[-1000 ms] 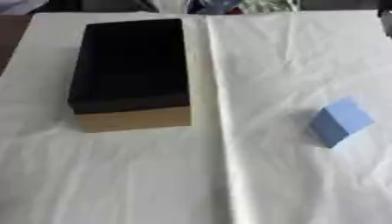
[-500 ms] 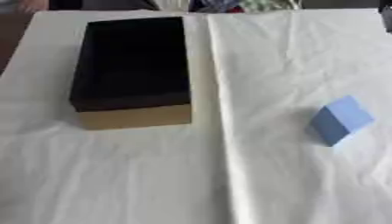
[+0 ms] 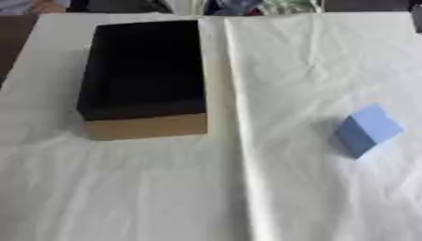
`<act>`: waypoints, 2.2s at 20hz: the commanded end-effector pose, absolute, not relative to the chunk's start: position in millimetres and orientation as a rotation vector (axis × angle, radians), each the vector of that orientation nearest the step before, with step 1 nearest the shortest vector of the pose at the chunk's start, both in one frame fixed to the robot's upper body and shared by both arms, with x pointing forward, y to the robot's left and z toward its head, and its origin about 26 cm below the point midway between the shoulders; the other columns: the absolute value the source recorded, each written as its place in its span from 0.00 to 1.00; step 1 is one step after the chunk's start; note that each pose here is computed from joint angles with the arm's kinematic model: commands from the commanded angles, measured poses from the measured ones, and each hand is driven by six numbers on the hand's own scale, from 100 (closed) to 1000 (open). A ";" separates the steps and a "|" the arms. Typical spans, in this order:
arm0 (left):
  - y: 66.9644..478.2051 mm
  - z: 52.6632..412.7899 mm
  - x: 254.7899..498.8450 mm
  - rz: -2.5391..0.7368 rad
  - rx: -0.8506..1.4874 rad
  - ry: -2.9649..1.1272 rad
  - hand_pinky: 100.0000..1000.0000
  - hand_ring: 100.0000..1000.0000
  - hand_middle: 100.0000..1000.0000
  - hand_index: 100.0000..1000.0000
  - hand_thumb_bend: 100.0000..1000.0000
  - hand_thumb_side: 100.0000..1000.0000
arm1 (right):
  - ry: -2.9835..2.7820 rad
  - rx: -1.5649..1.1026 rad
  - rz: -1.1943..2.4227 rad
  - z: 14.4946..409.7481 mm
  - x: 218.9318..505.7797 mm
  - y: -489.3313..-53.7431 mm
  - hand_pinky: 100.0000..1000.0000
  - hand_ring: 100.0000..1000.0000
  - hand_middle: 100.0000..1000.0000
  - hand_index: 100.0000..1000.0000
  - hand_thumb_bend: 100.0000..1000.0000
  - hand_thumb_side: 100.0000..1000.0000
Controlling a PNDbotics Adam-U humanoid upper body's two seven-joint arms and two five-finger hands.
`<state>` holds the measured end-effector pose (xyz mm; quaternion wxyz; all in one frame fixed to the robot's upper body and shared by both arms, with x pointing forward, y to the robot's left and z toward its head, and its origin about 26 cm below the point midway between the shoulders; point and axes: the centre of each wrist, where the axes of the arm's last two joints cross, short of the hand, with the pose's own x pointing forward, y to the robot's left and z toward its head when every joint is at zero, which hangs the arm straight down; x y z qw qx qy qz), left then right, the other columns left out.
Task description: Pick up objects on the table and place them in the box.
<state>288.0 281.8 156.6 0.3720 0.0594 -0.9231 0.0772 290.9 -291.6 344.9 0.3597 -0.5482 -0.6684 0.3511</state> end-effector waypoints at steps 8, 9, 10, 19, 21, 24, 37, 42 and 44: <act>284.7 163.2 285.5 0.198 0.163 -2.390 1.00 0.61 0.63 0.86 0.00 0.63 | -1.765 -1.427 0.910 354.5 286.9 -289.4 0.90 0.81 0.67 0.80 0.00 0.00; 284.8 163.1 285.4 0.198 0.163 -2.389 1.00 0.61 0.63 0.86 0.00 0.63 | -1.767 -1.424 0.912 354.4 286.9 -289.2 0.90 0.81 0.67 0.80 0.00 0.00; 284.9 163.0 285.3 0.198 0.164 -2.388 1.00 0.61 0.63 0.86 0.00 0.63 | -1.768 -1.421 0.913 354.2 287.0 -289.1 0.90 0.81 0.66 0.80 0.00 0.00; 285.3 163.1 285.3 0.198 0.163 -2.387 1.00 0.61 0.63 0.86 0.00 0.63 | -1.769 -1.405 0.930 353.9 287.4 -288.1 0.90 0.81 0.66 0.80 0.00 0.00; 285.6 163.0 285.2 0.198 0.165 -2.387 1.00 0.61 0.63 0.86 0.00 0.63 | -1.766 -1.401 0.937 353.2 287.5 -288.3 0.90 0.81 0.67 0.80 0.00 0.00; 285.9 163.1 285.1 0.197 0.166 -2.387 1.00 0.61 0.63 0.86 0.00 0.63 | -1.757 -1.389 0.959 351.7 287.8 -288.3 0.90 0.81 0.67 0.80 0.00 0.00; 287.5 163.3 284.7 0.185 0.172 -2.382 1.00 0.61 0.63 0.86 0.00 0.62 | -1.442 -1.158 1.169 324.1 291.0 -289.0 0.92 0.90 0.79 0.91 0.00 0.44; 287.6 163.3 284.7 0.179 0.171 -2.379 1.00 0.61 0.63 0.86 0.00 0.62 | -1.354 -1.077 1.200 315.7 292.0 -287.8 0.93 0.91 0.80 0.92 0.00 0.59; 287.7 163.3 284.6 0.178 0.171 -2.379 1.00 0.61 0.63 0.86 0.00 0.62 | -1.348 -1.057 1.229 314.3 292.2 -287.4 0.94 0.92 0.81 0.93 0.00 0.60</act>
